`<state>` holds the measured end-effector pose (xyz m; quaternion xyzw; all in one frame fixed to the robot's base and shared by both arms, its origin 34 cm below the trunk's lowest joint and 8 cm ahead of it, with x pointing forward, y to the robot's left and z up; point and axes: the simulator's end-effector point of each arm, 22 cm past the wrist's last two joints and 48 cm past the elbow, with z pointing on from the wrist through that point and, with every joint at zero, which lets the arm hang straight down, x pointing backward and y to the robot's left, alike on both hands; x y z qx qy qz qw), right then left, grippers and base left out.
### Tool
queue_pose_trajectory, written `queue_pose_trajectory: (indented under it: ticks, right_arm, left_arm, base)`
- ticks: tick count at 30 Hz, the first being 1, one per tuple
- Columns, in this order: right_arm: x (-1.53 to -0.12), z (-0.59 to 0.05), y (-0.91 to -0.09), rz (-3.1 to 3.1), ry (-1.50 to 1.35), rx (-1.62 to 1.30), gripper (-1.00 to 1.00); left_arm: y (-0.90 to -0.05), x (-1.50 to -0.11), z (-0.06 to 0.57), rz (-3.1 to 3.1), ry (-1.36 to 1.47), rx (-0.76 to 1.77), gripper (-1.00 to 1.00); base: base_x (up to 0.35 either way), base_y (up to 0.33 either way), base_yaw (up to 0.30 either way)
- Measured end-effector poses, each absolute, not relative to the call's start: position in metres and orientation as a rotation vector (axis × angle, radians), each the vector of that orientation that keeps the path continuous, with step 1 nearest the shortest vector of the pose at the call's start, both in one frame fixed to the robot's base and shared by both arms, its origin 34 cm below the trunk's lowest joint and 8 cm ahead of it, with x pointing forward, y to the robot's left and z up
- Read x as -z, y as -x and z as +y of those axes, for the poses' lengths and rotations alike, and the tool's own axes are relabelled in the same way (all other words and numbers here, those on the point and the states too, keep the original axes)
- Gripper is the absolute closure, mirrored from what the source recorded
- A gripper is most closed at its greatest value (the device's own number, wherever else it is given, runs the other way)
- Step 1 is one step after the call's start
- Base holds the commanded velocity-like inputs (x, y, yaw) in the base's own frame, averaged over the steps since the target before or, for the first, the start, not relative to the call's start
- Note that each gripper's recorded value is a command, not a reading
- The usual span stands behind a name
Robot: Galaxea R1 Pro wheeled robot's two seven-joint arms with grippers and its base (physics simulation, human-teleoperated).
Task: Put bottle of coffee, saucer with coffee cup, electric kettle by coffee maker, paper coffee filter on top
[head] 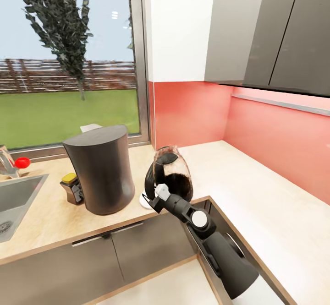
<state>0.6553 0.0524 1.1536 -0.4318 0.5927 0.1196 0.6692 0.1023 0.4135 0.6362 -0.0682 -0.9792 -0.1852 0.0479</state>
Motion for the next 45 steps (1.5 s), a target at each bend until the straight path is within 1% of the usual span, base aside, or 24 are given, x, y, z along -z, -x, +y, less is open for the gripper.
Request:
queue_pose_trajectory:
  ticks: [6, 10, 16, 19, 25, 29, 35, 40, 45]
  right_arm:
    - [-1.152, 0.052, -0.656, 1.339, 0.971, -0.270, 1.00]
    - [-1.151, 0.051, -0.657, 1.343, 0.969, -0.271, 1.00]
    - [-1.151, 0.051, -0.658, 1.344, 0.968, -0.268, 1.00]
    - [-1.166, 0.064, -0.658, 1.326, 0.953, -0.291, 1.00]
    - [-1.209, 0.072, -0.705, 1.305, 0.975, -0.232, 1.00]
    - [-1.220, 0.075, -0.712, 1.294, 0.976, -0.224, 1.00]
    - [-1.205, 0.069, -0.728, 1.338, 0.983, -0.204, 1.00]
    - [-1.185, 0.066, -0.734, 1.380, 1.002, -0.200, 1.00]
    - [-1.174, 0.066, -0.736, 1.399, 1.008, -0.206, 1.00]
  left_arm:
    - [-0.102, -0.636, 0.413, -2.984, 0.207, 0.564, -1.00]
    - [-0.100, -0.636, 0.413, -2.981, 0.208, 0.563, -1.00]
    - [-0.100, -0.636, 0.413, -2.980, 0.211, 0.562, -1.00]
    - [-0.100, -0.636, 0.413, -2.981, 0.210, 0.558, -1.00]
    - [-0.100, -0.636, 0.413, -2.980, 0.205, 0.560, -1.00]
    - [-0.100, -0.636, 0.413, -2.982, 0.203, 0.561, -1.00]
    - [-0.100, -0.636, 0.414, -2.982, 0.205, 0.562, -1.00]
    - [-0.099, -0.637, 0.416, -2.979, 0.201, 0.569, -1.00]
    - [-0.099, -0.637, 0.415, -2.977, 0.206, 0.568, -1.00]
  base:
    - [0.162, 0.000, 0.090]
    - [0.020, 0.000, 0.140]
    - [0.002, 0.000, 0.016]
    - [0.000, 0.000, 0.000]
    - [0.000, 0.000, 0.000]
    - [0.000, 0.000, 0.000]
    - [0.005, 0.000, 0.000]
    - [0.197, 0.000, 0.000]
    - [0.039, 0.000, 0.000]
